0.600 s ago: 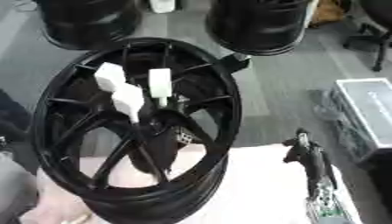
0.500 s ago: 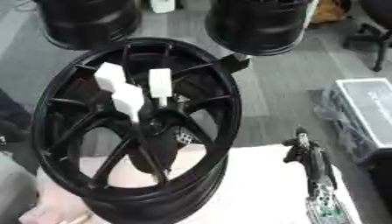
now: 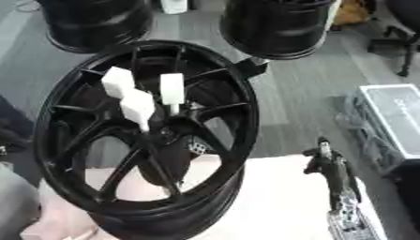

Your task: Pull the pin out of the wheel hub.

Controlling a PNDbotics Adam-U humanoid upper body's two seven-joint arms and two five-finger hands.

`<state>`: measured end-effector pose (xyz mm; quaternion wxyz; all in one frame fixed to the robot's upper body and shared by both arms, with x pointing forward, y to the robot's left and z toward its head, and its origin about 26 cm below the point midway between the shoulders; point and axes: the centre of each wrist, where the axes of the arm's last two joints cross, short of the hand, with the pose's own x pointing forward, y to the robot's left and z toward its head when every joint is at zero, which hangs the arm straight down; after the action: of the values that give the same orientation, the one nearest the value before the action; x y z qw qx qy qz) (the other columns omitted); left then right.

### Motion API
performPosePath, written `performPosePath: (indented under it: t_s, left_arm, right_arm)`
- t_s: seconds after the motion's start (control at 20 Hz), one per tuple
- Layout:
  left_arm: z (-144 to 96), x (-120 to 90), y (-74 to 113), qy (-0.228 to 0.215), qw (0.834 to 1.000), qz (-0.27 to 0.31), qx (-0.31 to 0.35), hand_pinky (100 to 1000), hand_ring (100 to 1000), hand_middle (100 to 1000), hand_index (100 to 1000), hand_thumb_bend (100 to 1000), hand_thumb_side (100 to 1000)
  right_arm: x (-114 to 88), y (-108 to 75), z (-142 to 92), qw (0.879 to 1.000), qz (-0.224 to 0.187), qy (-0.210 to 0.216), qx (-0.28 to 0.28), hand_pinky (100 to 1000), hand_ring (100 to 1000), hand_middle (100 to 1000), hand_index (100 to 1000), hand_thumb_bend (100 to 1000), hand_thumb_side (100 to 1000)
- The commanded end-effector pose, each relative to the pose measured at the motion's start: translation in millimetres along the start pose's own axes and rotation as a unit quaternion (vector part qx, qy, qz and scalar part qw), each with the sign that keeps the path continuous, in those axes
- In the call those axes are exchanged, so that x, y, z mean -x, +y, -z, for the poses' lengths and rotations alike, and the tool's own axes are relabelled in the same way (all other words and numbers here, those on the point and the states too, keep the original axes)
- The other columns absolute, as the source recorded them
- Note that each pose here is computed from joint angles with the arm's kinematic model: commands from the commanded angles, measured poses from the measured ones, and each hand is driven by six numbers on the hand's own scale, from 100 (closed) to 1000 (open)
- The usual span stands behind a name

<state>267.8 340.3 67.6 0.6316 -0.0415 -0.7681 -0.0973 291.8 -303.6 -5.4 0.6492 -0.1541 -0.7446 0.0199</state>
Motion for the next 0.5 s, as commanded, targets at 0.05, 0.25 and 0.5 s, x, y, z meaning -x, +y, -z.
performPosePath:
  t_s: [0.05, 0.25, 0.5]
  left_arm:
    - [1.7, -8.2, 2.6, -0.009, 1.000, 0.011, 0.005, 661, 621, 555, 751, 316, 816]
    - [2.1, -7.5, 2.6, -0.006, 1.000, 0.011, 0.008, 661, 622, 556, 751, 317, 818]
    - [4.0, -8.4, 1.3, -0.006, 1.000, 0.014, 0.018, 661, 623, 556, 751, 317, 820]
  right_arm:
    - [-47.2, -47.0, 24.6, 0.992, -0.046, -0.113, -0.011, 510, 368, 321, 520, 100, 470]
    - [-137.5, -94.5, 50.2, 0.958, -0.122, -0.253, -0.063, 535, 387, 343, 534, 100, 470]
    - [-221.3, -97.1, 56.0, 0.888, -0.209, -0.347, -0.218, 589, 455, 426, 619, 100, 453]
